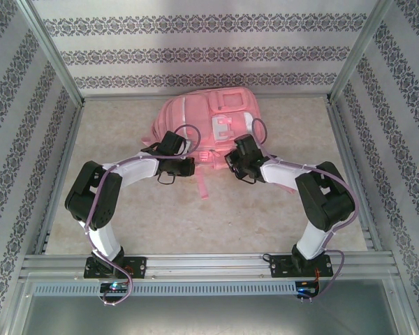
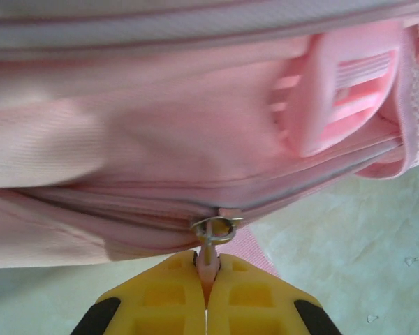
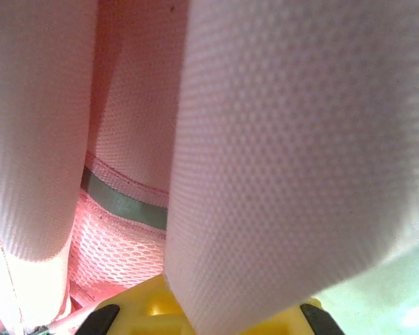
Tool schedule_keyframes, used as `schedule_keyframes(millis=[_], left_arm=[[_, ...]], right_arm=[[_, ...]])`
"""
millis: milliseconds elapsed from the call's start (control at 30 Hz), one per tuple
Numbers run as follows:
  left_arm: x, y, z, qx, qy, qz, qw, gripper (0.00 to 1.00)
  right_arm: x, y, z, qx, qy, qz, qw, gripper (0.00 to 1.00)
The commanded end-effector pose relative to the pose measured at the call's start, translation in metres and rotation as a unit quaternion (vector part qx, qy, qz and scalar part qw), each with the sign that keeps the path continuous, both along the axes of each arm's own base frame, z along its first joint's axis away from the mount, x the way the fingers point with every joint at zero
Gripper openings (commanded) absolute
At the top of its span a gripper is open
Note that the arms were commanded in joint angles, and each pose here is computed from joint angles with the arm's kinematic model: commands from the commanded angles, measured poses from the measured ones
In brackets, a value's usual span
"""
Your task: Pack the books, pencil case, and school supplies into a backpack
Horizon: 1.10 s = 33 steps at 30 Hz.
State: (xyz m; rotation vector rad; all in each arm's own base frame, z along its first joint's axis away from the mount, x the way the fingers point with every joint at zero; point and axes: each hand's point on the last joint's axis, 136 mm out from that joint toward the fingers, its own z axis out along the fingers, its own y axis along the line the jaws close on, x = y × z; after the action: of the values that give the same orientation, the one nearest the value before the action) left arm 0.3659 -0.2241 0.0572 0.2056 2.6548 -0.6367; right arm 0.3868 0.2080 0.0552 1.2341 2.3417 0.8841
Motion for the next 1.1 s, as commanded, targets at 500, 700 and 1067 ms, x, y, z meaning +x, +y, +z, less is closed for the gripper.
schedule_keyframes(millis=[500, 700, 1067], left_arm=[[0.002, 0.006, 0.017, -0.024, 0.005, 0.006, 1.0, 0.0], [-0.003, -0.007, 0.024, -0.04, 0.002, -0.005, 0.999, 0.0], [-0.023, -0.041, 0.04, -0.053, -0.009, -0.042, 0.998, 0.0]], right_arm=[[0.005, -0.065, 0.017, -0.095, -0.011, -0.013, 0.995, 0.29], [-0.017, -0.04, 0.039, -0.062, -0.032, 0.008, 0.998, 0.42], [-0.051, 0.019, 0.047, 0.028, -0.04, 0.036, 0.998, 0.55]])
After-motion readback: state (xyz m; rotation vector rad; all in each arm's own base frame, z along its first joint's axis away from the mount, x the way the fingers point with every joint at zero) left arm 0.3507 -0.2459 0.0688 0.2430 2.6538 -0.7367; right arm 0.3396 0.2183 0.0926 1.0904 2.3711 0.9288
